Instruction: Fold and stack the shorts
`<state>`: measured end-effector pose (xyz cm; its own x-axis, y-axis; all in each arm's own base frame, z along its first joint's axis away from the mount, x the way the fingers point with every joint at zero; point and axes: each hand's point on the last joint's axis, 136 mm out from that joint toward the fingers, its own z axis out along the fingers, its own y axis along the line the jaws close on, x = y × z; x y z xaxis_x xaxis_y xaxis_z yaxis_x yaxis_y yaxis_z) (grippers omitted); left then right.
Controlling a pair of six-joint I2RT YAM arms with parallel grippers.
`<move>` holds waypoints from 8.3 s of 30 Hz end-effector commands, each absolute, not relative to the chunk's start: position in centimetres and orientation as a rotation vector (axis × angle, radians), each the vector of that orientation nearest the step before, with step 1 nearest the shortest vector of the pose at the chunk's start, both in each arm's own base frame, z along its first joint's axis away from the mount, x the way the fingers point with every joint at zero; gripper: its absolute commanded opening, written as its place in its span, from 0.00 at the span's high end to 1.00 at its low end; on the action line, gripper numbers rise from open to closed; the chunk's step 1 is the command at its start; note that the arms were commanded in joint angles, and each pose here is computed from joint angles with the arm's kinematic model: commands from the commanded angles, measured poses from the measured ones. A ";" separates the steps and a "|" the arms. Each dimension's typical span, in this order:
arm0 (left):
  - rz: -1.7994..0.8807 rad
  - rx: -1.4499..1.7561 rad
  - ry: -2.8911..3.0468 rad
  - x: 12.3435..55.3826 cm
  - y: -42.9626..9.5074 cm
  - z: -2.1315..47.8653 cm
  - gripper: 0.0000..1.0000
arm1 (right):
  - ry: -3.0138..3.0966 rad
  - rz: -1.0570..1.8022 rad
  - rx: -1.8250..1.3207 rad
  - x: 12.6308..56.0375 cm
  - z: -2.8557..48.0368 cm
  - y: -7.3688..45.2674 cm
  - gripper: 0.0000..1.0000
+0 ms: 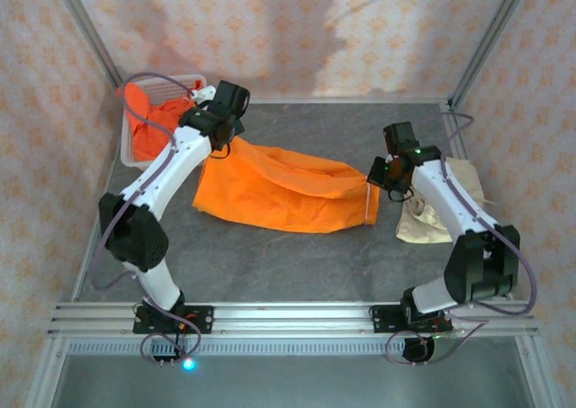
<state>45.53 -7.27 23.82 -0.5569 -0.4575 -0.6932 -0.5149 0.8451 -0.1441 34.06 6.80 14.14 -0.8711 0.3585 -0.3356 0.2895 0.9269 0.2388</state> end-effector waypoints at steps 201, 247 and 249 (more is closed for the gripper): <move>-0.259 -0.829 2.075 26.5 -3.7 12.4 0.00 | 2.724 -0.685 -0.494 36.4 15.7 24.8 0.93; -0.552 -0.774 2.539 37.3 -24.5 6.7 0.18 | 2.764 0.397 -0.081 29.5 10.8 24.0 0.21; -0.540 -0.763 2.544 37.8 -24.8 6.3 0.22 | 2.751 0.413 -0.061 29.5 11.1 23.7 0.21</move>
